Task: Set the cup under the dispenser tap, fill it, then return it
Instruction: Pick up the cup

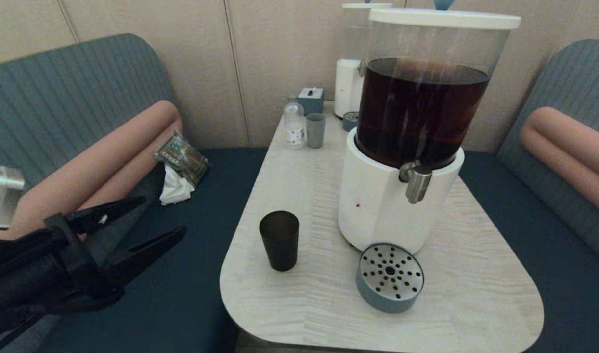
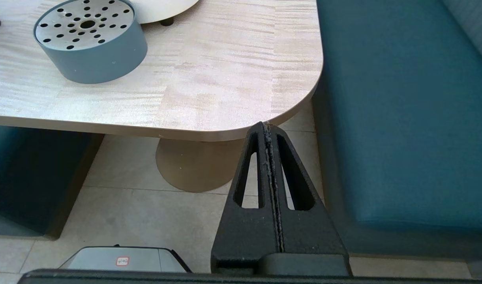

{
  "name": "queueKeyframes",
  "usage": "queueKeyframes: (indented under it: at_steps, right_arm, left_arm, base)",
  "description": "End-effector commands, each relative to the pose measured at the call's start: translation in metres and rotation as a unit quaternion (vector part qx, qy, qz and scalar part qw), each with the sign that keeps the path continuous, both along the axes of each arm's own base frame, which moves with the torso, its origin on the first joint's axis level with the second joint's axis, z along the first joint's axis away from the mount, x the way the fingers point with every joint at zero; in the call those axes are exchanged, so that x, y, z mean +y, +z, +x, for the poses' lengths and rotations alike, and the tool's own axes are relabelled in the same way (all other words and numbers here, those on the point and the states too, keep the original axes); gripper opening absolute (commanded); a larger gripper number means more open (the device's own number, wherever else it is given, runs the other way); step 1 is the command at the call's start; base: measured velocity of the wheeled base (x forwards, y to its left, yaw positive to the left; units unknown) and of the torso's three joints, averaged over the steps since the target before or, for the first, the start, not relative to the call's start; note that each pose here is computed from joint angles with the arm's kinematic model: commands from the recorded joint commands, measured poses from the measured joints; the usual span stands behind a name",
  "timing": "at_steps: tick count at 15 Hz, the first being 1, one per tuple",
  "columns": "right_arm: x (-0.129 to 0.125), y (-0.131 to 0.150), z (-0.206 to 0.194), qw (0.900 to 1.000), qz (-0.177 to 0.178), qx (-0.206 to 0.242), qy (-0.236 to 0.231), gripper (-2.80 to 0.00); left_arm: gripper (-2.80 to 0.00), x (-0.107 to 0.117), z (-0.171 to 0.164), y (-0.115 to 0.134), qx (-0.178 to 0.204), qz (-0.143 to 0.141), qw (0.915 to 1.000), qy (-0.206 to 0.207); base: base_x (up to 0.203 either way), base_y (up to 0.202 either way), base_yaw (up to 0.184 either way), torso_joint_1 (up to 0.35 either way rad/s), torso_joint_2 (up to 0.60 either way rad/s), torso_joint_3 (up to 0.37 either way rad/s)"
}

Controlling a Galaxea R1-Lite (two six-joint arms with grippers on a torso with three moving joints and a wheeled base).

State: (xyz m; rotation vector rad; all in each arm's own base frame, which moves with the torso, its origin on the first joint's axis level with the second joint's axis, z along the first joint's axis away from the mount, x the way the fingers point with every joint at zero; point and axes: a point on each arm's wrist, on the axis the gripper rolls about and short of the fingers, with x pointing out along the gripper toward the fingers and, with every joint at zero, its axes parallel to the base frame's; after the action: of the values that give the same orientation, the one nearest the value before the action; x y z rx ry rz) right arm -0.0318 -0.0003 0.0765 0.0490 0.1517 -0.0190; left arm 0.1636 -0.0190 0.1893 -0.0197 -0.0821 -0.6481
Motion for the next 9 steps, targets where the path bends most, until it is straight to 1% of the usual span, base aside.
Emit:
queueKeyframes:
  at_steps: [1,2,3,4,6,7,9]
  right_arm:
    - [0.0,0.0,0.0,1.0,0.0,0.001,0.0,-2.8]
    - [0.0,0.0,0.0,1.0,0.0,0.001,0.0,-2.8]
    - [0.0,0.0,0.0,1.0,0.0,0.001,0.0,-2.8]
    - [0.0,0.0,0.0,1.0,0.0,0.001,0.0,-2.8]
    - [0.0,0.0,0.0,1.0,0.0,0.001,0.0,-2.8]
    - [0.0,0.0,0.0,1.0,0.0,0.001,0.0,-2.8]
    - [0.0,0.0,0.0,1.0,0.0,0.001,0.0,-2.8]
  left_arm:
    - [0.0,-0.001,0.038,-0.028,0.0,0.005,1.0,-0.001]
    - [0.0,-0.001,0.045,-0.038,0.001,0.012,0.9999,-0.001]
    - [0.0,-0.002,0.044,-0.047,0.003,0.019,0.9998,-0.004]
    - [0.0,-0.002,0.041,-0.05,0.003,0.025,0.9996,-0.013]
    - [0.0,-0.004,0.051,-0.056,0.011,0.032,0.9987,-0.039]
    - [0.0,-0.004,0.058,-0.056,0.005,0.037,0.998,-0.051]
    - [0.0,-0.007,0.063,-0.058,0.004,0.04,0.9942,-0.099]
  base:
    - [0.0,0.0,0.0,0.0,0.0,0.0]
    - [0.0,0.0,0.0,0.0,0.0,0.0]
    - [0.0,0.0,0.0,0.0,0.0,0.0]
    - [0.0,0.0,0.0,0.0,0.0,0.0]
    - [0.0,0.0,0.0,0.0,0.0,0.0]
    - [0.0,0.0,0.0,0.0,0.0,0.0]
    - [0.0,0.0,0.0,0.0,0.0,0.0]
